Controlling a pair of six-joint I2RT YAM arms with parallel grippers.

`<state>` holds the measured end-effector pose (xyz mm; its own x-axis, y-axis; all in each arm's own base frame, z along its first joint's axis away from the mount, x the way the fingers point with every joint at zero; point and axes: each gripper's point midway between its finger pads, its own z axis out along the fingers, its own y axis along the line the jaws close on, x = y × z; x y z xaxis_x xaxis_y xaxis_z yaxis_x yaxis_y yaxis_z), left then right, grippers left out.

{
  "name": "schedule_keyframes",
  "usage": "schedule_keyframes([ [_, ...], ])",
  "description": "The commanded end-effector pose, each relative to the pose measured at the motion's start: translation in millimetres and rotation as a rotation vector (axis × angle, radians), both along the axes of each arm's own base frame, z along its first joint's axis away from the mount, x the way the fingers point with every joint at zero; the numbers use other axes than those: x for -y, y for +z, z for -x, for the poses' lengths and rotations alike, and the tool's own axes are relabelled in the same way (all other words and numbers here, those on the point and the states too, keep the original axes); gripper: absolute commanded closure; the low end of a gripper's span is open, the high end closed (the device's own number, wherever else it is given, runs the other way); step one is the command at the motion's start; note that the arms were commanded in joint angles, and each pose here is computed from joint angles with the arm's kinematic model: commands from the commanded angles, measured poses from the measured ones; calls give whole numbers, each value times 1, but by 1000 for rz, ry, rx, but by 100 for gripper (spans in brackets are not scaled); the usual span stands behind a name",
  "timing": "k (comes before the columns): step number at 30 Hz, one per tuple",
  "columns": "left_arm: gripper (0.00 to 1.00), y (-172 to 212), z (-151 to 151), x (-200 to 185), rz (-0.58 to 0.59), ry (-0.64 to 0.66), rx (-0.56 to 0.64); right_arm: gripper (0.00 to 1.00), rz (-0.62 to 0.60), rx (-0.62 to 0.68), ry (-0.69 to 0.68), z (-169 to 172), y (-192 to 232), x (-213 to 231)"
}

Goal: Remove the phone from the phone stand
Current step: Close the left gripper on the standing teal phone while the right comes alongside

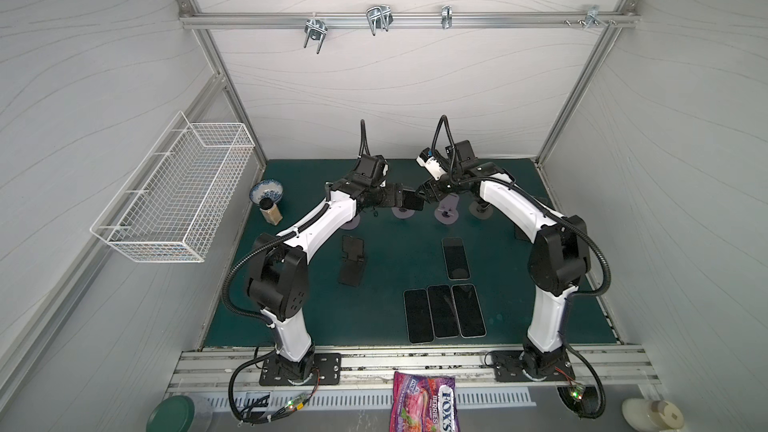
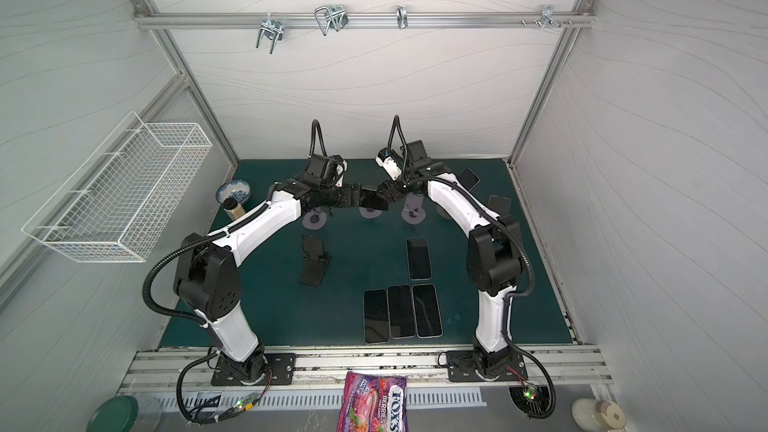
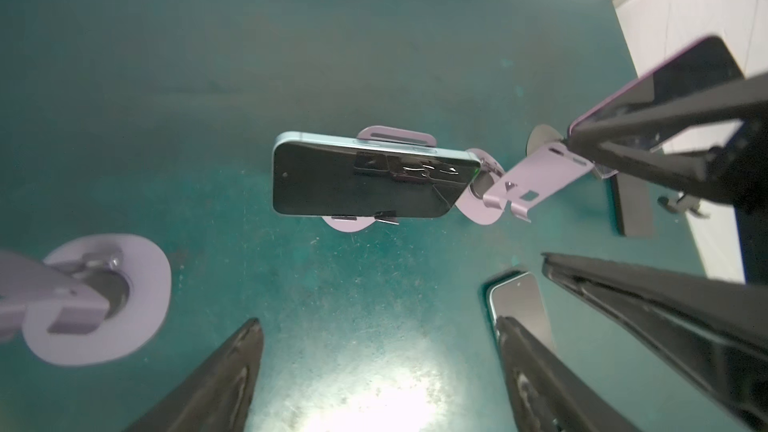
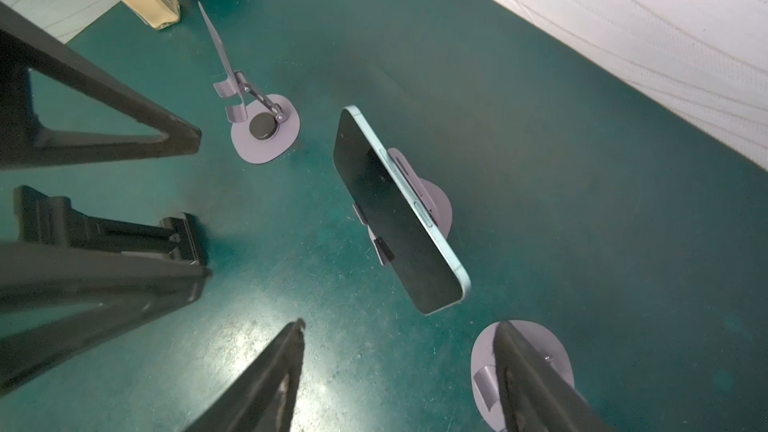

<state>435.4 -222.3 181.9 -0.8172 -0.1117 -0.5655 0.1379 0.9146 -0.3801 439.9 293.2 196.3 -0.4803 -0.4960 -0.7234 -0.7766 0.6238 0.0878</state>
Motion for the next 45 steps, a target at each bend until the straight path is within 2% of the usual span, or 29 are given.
schedule_keyframes([
  [1, 11, 21, -9, 3, 148, 140, -41, 27, 17, 32, 35, -3, 3, -1],
  [7, 12, 13, -15, -1, 270, 310, -98, 34, -5, 21, 52, -4, 2, -6],
  [15, 12, -13, -20, -10, 389, 522, -221, 35, -15, -16, 42, -6, -7, -9],
  [19, 12, -20, -25, -12, 439, 593, -244, 35, -26, -23, 42, -5, -7, -10],
  [28, 12, -41, -36, -15, 502, 697, -285, 35, -47, -20, 38, -3, -3, -11],
  [34, 13, -47, -45, -10, 545, 716, -301, 35, -56, -26, 39, -1, -3, -12],
  [45, 13, -63, -56, -10, 544, 746, -313, 35, -61, -31, 43, 1, -2, -12],
])
